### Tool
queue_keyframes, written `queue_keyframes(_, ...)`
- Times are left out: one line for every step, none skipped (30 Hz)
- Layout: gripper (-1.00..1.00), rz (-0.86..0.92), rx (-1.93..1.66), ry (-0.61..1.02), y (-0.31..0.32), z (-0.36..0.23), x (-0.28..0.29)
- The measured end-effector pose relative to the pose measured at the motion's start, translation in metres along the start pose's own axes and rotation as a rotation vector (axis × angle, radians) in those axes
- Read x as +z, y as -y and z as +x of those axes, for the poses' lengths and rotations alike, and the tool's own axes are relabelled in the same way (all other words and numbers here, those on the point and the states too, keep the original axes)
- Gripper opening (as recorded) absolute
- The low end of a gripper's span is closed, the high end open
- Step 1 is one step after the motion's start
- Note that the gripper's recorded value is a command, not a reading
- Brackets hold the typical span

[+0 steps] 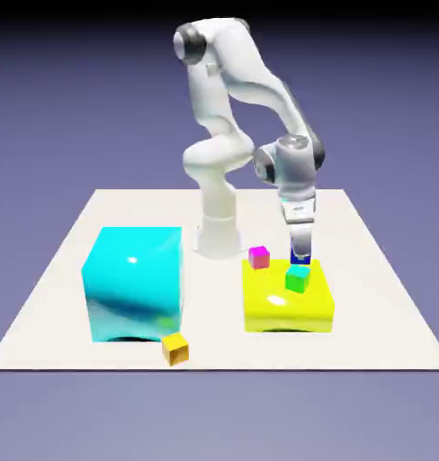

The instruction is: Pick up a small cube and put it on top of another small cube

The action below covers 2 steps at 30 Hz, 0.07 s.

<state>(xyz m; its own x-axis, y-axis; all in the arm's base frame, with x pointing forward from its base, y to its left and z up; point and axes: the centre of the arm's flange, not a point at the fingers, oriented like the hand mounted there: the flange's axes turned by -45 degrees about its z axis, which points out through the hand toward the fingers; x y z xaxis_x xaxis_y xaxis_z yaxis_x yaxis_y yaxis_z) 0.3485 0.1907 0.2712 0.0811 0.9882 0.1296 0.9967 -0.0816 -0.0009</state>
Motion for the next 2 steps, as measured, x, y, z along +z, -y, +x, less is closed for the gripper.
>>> queue_keyframes(1.0, -0.001, 0.0, 0.0, -0.0001, 0.0, -0.0001)
queue_keyframes(1.0, -0.001, 0.0, 0.0, -0.0001, 0.0, -0.0001)
